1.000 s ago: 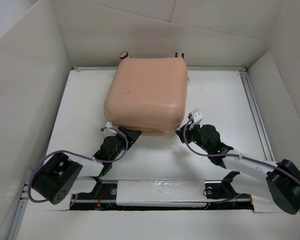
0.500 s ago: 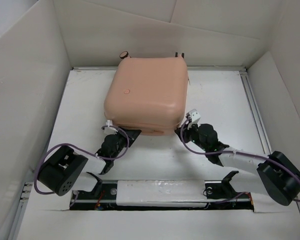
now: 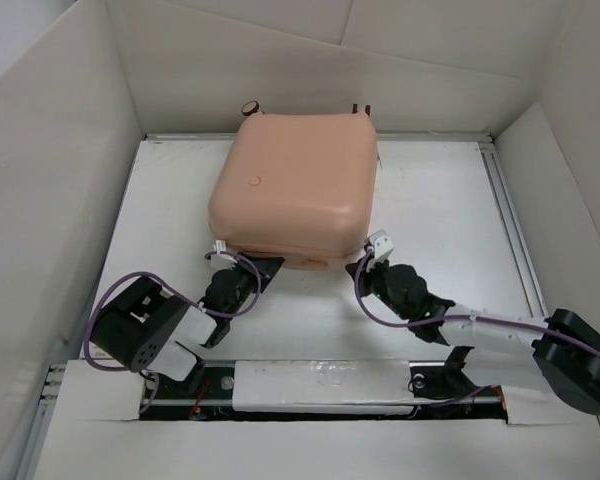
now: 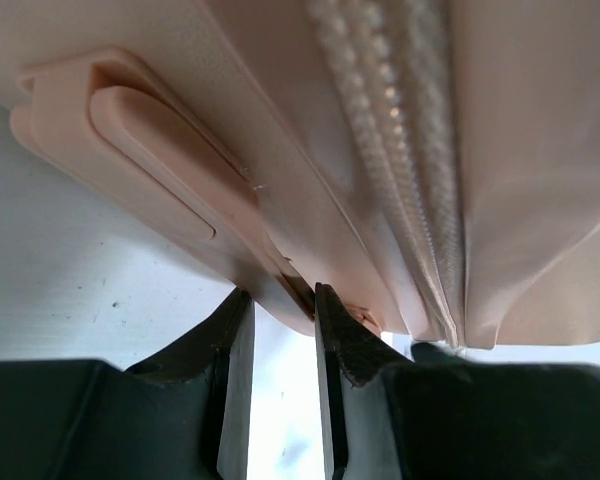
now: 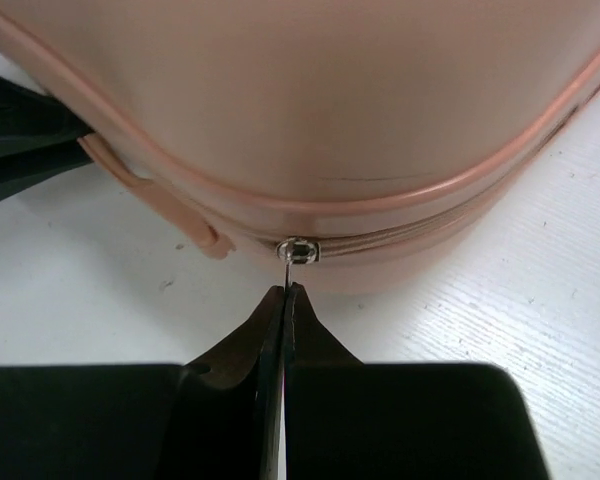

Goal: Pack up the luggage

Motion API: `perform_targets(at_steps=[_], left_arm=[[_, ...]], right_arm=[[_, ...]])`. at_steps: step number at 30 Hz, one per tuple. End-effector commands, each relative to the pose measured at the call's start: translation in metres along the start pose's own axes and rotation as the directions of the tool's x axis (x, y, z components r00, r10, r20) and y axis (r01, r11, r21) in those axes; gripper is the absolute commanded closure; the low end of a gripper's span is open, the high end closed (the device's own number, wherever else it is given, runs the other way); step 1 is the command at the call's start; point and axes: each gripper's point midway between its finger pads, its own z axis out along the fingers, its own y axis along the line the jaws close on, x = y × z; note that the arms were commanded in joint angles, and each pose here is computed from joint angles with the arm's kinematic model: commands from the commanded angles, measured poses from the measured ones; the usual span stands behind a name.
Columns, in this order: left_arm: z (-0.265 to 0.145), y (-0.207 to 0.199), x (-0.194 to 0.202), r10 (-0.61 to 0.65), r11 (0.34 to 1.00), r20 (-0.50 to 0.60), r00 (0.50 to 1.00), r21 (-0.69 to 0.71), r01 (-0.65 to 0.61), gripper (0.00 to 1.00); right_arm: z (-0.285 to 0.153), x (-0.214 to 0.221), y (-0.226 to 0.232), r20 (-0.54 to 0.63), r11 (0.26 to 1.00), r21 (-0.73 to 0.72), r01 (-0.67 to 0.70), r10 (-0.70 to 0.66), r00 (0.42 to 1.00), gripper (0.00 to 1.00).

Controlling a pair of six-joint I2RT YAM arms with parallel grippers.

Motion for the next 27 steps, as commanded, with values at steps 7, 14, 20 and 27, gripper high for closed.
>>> perform_targets(at_steps=[7, 14, 20, 27], left_arm=[[0.013, -0.057, 0.02, 0.039, 0.981, -0.064, 0.997, 0.191, -0.026, 1.0], [0.0, -0.079, 0.036, 0.036, 0.964, -0.14, 0.989, 0.267, 0.003, 1.0], [-0.022, -0.084, 0.047, 0.049, 0.951, -0.211, 0.976, 0.308, 0.019, 1.0], [-0.047, -0.076, 0.038, 0.08, 0.945, -0.212, 0.974, 0.328, -0.006, 1.0]], right_arm=[[-0.012, -0.004, 0.121, -0.132, 0.97, -0.233, 0.073, -0.106, 0.986, 1.0], [0.025, -0.022, 0.156, -0.15, 0.949, -0.276, 0.151, -0.198, 0.969, 1.0], [0.061, -0.06, 0.188, -0.095, 0.92, -0.348, 0.18, -0.226, 0.97, 1.0], [0.067, -0.071, 0.218, -0.084, 0.858, -0.472, 0.203, -0.273, 0.958, 1.0]])
